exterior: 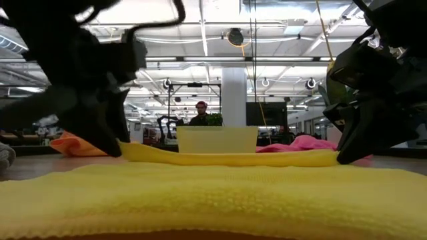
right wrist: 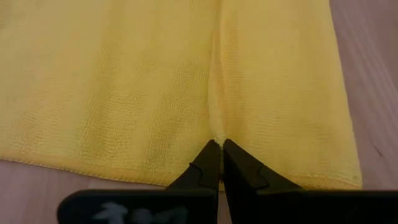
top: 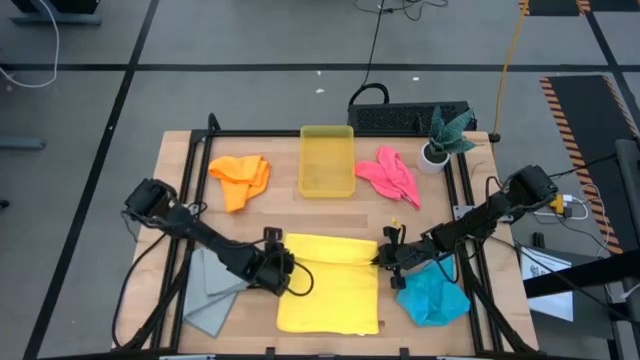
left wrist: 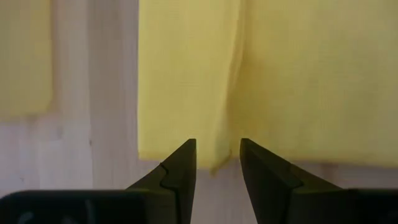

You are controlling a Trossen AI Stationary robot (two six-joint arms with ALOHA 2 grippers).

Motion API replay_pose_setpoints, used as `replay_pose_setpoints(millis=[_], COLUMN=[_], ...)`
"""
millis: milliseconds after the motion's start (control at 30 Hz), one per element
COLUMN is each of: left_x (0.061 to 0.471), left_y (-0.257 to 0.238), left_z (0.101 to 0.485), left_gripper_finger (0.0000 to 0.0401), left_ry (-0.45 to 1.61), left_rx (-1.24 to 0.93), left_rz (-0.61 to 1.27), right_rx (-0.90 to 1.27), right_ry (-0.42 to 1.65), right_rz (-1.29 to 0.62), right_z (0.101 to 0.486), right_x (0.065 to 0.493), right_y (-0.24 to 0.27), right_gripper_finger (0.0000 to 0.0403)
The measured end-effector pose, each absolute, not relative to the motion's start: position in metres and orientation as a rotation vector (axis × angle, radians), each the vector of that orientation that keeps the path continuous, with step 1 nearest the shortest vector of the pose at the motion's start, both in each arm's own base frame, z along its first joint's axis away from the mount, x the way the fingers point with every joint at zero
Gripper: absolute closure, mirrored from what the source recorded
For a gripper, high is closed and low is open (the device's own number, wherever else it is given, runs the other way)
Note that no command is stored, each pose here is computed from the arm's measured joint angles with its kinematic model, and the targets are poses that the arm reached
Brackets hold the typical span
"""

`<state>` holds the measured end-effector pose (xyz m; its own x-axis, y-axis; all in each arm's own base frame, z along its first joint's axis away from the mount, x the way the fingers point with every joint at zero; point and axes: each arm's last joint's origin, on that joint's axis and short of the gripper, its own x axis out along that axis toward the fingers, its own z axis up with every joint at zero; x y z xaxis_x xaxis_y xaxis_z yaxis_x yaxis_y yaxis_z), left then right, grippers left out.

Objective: Fold microfiber towels
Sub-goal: Fold the yellow microfiber towel

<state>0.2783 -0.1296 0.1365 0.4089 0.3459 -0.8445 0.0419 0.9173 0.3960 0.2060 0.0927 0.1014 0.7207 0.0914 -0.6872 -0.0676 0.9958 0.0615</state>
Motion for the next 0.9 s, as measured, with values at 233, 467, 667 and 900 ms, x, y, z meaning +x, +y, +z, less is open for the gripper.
replay_pose_setpoints(millis=[233, 467, 667, 900], left_x=[0.277, 0.279, 0.275, 0.265], left_y=[-0.125, -0.124, -0.115, -0.084], left_z=[0.130, 0.131, 0.155, 0.204], left_gripper_finger=[0.0328, 0.0390, 0.0395, 0.0395], left_ry=[1.133, 1.099, 0.990, 0.839], left_rx=[0.375, 0.425, 0.492, 0.583], left_rz=[0.205, 0.239, 0.396, 0.626], right_rx=[0.031, -0.005, -0.128, -0.298], right_ry=[0.761, 0.741, 0.609, 0.414], right_rz=[0.089, 0.052, -0.124, -0.349], right_z=[0.101, 0.105, 0.131, 0.174], right_x=[0.206, 0.205, 0.201, 0.196], right_y=[0.093, 0.091, 0.081, 0.058], right_gripper_finger=[0.0401, 0.0401, 0.0401, 0.0401])
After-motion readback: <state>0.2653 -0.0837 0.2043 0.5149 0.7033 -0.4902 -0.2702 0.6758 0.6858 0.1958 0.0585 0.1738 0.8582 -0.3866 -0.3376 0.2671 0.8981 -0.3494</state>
